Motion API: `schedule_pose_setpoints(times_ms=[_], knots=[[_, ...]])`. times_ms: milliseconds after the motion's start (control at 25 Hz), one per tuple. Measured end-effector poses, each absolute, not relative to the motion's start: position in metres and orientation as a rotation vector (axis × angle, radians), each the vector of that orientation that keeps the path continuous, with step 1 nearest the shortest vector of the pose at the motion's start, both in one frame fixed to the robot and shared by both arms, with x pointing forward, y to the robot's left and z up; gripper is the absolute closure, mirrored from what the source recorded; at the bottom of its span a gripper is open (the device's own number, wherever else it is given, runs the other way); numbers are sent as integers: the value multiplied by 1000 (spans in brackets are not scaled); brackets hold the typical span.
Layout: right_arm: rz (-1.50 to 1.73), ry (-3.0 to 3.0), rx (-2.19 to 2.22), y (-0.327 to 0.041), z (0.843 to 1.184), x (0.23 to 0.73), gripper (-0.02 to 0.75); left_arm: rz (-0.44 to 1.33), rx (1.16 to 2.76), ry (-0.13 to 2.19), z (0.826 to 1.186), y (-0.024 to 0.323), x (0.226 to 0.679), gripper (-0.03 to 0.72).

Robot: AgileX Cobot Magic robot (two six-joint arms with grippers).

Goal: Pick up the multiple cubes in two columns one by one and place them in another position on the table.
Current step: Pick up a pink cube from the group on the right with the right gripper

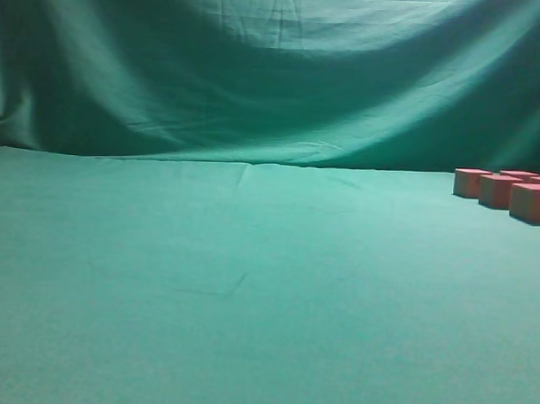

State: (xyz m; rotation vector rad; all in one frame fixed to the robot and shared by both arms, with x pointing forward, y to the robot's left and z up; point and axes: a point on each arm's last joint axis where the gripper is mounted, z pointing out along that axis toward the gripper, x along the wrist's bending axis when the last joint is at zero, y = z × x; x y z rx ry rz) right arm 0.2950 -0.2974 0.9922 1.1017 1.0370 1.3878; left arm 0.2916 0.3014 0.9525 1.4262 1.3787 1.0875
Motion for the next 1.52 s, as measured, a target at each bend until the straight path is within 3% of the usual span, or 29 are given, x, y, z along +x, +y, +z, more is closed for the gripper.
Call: schedule_pose_setpoints(times_ms=[160,360,480,800,1240,1280,1520], knots=[[1432,956,1025,-298,1008,292,689,1087,1426,1379,953,301,292,688],[1356,1101,1136,-297,1062,286,689,1087,1426,1379,953,301,292,688],[1282,1223,1243,-296,1076,294,689,1087,1426,1379,953,301,292,688],[1244,1463,1520,-286,1074,311,689,1087,1426,1379,953,301,292,688],[752,2024,1869,-280,1063,347,689,1087,1426,1379,953,301,292,688],[710,2053,1887,-281,1062,350,738,1087,1426,1379,953,301,292,688],[602,2155,1905,-277,1060,370,738,1087,1426,1379,953,301,292,688]])
